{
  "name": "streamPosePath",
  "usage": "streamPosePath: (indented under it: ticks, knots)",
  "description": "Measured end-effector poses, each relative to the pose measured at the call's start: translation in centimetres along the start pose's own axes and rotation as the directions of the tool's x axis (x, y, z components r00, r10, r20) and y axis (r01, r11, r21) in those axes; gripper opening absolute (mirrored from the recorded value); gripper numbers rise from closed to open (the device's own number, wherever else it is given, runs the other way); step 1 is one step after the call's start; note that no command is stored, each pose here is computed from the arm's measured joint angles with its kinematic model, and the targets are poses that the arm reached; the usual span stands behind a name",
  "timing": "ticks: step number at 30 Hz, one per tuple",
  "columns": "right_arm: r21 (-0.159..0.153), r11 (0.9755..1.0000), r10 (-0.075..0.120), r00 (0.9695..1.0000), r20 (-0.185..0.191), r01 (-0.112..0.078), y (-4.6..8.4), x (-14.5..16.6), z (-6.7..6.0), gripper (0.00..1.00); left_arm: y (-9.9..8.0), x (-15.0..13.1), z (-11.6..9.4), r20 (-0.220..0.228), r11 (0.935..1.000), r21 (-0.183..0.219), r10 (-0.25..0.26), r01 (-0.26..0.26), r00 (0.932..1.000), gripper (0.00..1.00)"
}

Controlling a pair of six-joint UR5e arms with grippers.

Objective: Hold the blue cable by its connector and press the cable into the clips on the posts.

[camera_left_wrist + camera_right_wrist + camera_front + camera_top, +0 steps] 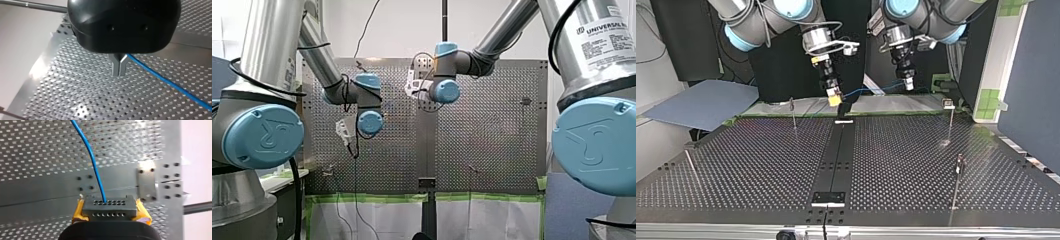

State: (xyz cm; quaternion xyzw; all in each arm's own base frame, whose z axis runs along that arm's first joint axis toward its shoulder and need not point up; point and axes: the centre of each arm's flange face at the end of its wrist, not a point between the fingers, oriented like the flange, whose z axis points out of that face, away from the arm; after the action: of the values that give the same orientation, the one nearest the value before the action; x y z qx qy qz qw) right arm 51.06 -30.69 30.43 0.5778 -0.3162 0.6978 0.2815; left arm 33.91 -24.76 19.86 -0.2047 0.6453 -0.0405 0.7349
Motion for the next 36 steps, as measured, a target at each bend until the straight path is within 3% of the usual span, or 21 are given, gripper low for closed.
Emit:
streamPosePath:
  ticks: [5,11,18,27,36]
  knots:
    - [0.002,1.0,0.004,0.9996,-0.028,-0.004,-0.1,1.7,-0.1,0.0,-0.9,-2.3,1.4,0.033,0.9997,-0.012,-0.02,0.021,0.9992,0.0]
    - [0.006,1.0,0.001,0.9999,-0.011,-0.001,-0.1,0.8,0.4,0.0,-2.1,-6.0,3.1,0.09,0.9974,-0.04,-0.056,0.06,0.9944,0.0]
    - [0.016,0.9999,-0.001,0.9998,0.018,0.001,0.0,-1.3,1.5,0.0,-3.1,-10.5,4.9,0.15,0.9933,-0.059,-0.09,0.1,0.9846,0.0]
    - [0.017,0.9997,0.02,0.9996,-0.018,-0.019,0.3,0.4,3.5,0.0,-4.0,-16.2,6.1,0.214,0.9881,-0.067,-0.121,0.139,0.9693,0.0]
    - [0.064,0.9977,0.026,0.9992,-0.03,-0.024,-0.8,2.8,5.0,0.0,-3.6,-21.1,6.1,0.256,0.9861,-0.089,-0.114,0.14,0.9601,0.0]
